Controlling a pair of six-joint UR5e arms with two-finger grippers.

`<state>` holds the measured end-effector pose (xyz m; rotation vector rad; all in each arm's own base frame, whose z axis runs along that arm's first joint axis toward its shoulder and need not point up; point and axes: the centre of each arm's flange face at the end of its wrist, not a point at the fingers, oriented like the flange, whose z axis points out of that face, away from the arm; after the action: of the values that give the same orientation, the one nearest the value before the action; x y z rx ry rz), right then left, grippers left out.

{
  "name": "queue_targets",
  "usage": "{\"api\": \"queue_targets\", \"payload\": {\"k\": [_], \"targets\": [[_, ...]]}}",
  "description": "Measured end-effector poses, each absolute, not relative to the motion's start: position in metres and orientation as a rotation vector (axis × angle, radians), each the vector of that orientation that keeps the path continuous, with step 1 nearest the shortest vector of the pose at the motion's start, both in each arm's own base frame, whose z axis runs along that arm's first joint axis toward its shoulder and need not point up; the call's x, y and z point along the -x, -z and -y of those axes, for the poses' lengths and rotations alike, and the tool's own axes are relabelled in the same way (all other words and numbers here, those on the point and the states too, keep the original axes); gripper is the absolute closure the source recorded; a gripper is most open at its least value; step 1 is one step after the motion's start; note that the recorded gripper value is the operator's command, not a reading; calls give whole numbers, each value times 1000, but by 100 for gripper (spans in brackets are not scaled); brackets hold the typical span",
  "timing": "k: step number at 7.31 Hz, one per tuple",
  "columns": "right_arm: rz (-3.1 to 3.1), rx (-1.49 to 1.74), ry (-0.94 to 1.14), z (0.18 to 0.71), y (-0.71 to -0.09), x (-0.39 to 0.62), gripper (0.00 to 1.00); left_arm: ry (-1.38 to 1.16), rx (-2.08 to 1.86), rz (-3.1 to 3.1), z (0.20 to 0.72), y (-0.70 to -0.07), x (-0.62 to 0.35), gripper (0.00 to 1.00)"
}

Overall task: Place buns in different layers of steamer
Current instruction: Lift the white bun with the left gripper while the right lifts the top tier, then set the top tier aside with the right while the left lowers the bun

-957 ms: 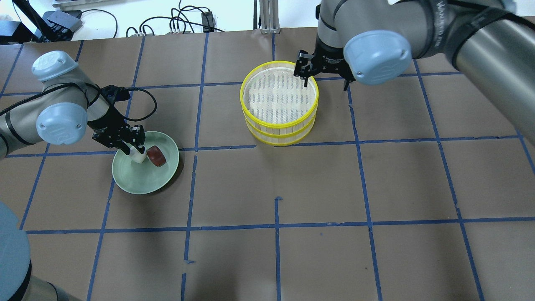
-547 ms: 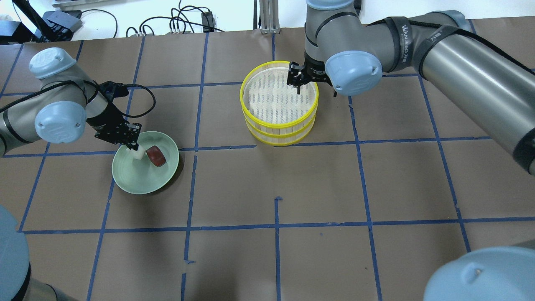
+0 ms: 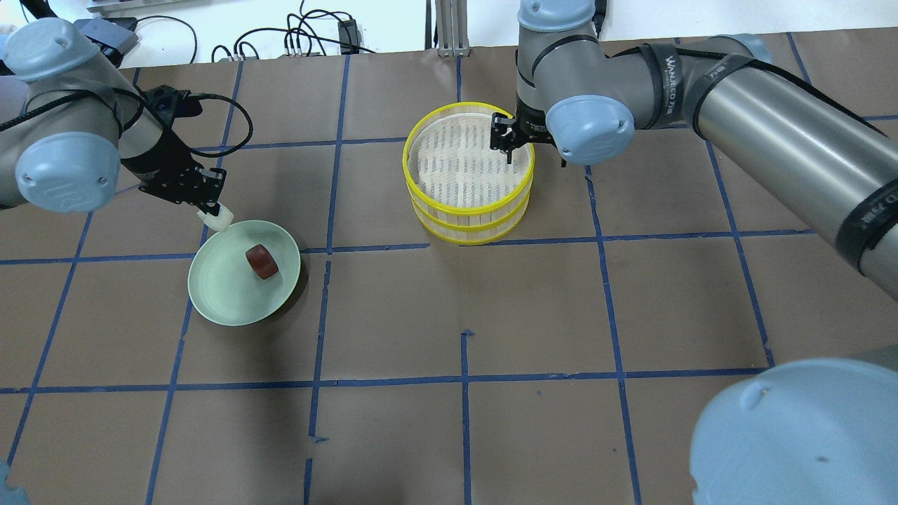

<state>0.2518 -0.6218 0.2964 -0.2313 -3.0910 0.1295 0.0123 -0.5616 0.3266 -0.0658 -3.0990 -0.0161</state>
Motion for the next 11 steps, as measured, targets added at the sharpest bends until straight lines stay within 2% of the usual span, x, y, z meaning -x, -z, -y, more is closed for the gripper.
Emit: {"api": "queue_targets", "payload": {"k": [1,2,7,11], "targets": [[3095,254,-125,625,-292,-250,87,2,78,3102,549,-355,-5,99],[3105,285,-115,626,-289,-248,96,-10,86,3106,535,-377,1,99],[3102,307,-60,615,-277,-237,97,-20,132,3099,511,-400,21,99],[3115,365,-134,604,-348,-213,96,-106,183,3075,519,-420,39,99]]}}
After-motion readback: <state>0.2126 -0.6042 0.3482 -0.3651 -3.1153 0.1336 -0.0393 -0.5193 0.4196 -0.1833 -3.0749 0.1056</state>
